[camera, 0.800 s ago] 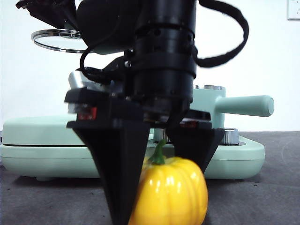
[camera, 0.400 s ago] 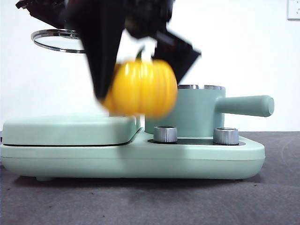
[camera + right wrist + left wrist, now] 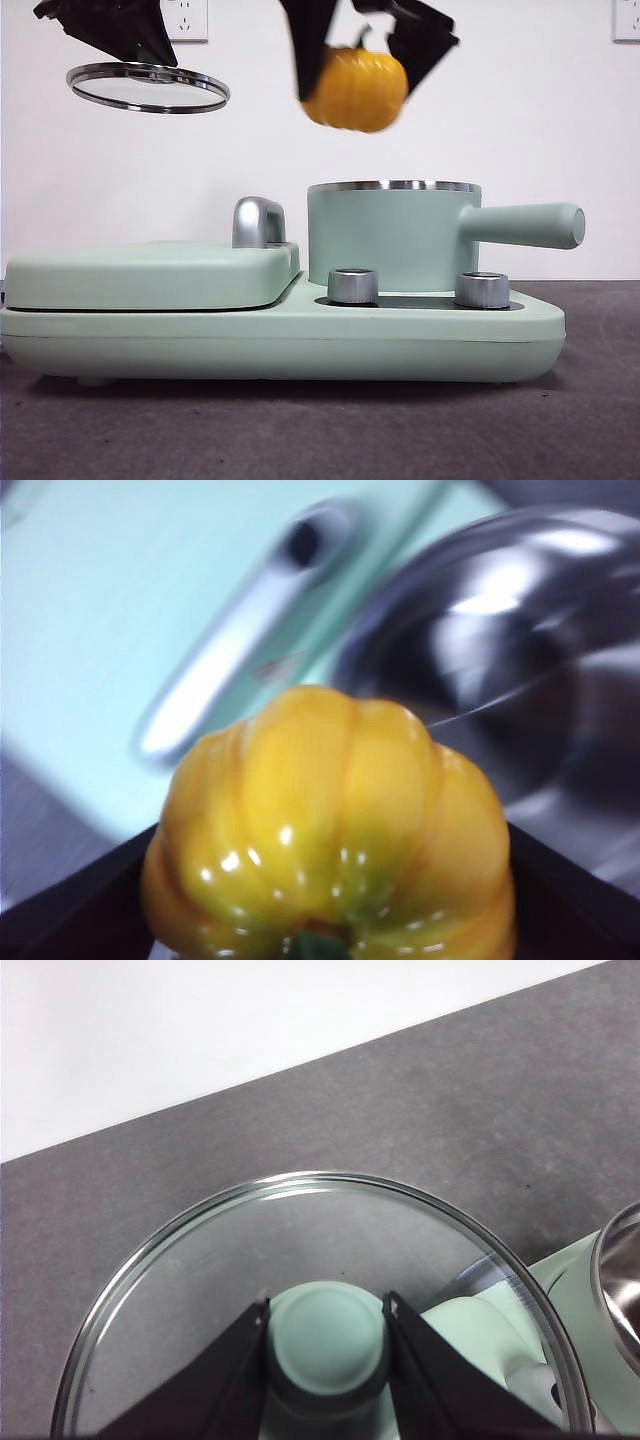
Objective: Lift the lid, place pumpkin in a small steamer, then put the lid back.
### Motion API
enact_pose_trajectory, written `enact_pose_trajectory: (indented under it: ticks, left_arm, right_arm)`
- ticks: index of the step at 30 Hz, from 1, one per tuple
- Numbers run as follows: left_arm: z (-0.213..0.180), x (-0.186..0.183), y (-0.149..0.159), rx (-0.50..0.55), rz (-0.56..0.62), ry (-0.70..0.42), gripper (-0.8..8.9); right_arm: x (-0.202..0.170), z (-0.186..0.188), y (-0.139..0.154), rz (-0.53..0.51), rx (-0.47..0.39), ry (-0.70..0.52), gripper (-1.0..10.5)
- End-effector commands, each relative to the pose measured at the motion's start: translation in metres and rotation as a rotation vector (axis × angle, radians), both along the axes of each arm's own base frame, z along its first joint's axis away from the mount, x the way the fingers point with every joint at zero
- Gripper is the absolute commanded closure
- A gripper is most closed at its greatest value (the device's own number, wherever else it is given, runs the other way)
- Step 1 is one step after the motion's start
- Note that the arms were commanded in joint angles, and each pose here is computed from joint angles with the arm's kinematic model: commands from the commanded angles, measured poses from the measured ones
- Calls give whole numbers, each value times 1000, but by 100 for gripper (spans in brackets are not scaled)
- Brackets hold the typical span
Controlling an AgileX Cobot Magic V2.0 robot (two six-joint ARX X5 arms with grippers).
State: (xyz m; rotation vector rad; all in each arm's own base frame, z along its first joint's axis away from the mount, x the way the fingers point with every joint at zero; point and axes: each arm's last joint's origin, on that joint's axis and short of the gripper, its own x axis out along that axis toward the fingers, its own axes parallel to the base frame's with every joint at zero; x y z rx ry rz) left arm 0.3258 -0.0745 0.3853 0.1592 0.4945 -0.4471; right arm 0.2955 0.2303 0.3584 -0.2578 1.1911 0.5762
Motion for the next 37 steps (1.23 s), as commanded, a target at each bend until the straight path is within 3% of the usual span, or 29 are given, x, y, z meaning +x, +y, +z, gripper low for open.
enact_pose_trajectory:
  ticks: [1,12,23,37]
  left_arm:
    - [15,-2,0,-15,-3,-62,732]
    - [15,-3,0,-15,-2,-58,732]
    - [15,-3,0,-15,-2,-58,732]
    - [15,-3,0,-23,3,-54,732]
  right_arm:
    - [22,-8,-1,-1,-21,2,623]
    - [72,-59,-12,-60,-114,102,623]
    - [81,-92,-2,-52,-224,147,623]
    - [84,-104,-1,-55,-265,175,623]
